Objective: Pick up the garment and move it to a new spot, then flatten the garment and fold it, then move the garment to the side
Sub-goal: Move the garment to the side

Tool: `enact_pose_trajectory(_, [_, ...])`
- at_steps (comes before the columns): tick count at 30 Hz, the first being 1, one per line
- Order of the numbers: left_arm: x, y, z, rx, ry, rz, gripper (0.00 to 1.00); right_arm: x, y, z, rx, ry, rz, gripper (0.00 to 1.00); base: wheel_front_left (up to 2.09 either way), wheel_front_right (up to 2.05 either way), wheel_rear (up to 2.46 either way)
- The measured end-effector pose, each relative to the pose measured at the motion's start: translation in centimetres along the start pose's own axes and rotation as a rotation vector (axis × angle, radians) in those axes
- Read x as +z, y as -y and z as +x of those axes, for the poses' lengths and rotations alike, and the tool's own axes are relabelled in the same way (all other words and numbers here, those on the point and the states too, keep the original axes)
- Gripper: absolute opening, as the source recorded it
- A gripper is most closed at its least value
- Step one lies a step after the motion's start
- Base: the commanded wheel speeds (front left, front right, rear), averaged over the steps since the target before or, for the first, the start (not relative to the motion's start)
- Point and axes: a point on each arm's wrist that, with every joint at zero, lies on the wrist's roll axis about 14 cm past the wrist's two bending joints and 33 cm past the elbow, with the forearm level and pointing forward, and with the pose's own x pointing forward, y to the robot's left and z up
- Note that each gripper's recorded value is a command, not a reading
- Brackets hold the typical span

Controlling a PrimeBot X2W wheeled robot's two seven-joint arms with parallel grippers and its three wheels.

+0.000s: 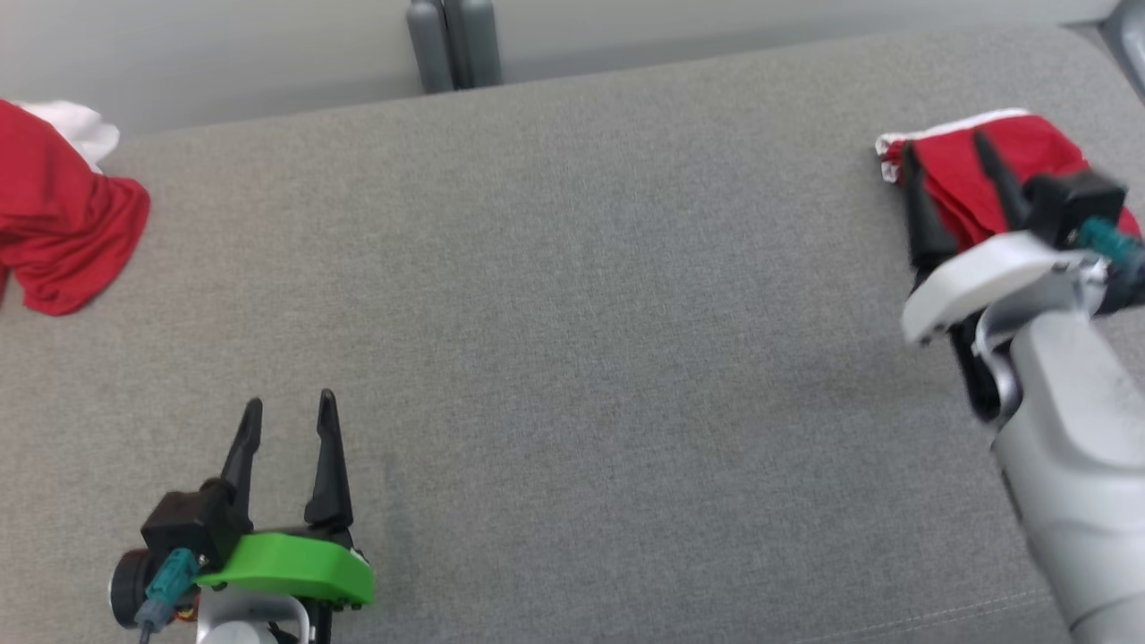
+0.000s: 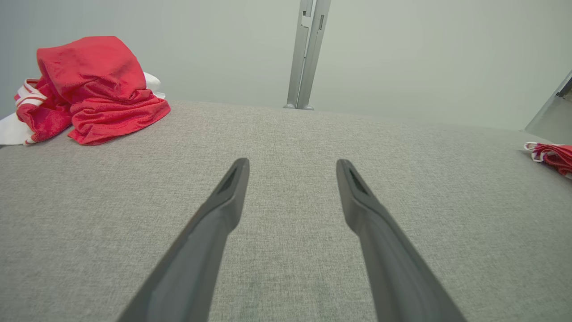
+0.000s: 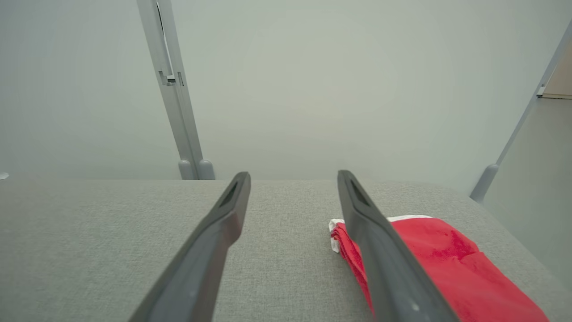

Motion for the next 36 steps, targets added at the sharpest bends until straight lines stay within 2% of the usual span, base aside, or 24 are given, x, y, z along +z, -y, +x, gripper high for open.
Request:
enact_pose_trajectory(14, [1.1, -1.6, -5.7, 0.1, 0.05, -0.013, 1.0, -0.8, -8.9, -9.0, 0.098, 0.054, 0.159, 1.0, 0.0, 0.0, 0.0])
enact_pose_trajectory(21, [0.9, -2.2, -7.0, 0.13, 0.054, -0.011, 1.0, -1.3, -9.7, -11.3, 0.1, 0.05, 0.204, 1.0, 0.0, 0.0, 0.0])
enact_pose_trajectory(26, [0.8, -2.0, -7.0, 0.129, 0.051, -0.012, 1.0, -1.5, -11.0, -11.6, 0.138, 0.042, 0.211, 1.0, 0.0, 0.0, 0.0])
enact_pose_trajectory(36, [0.6, -1.9, -6.9, 0.125, 0.048, -0.01, 1.0, -1.3, -11.0, -11.5, 0.138, 0.047, 0.212, 1.0, 0.0, 0.0, 0.0])
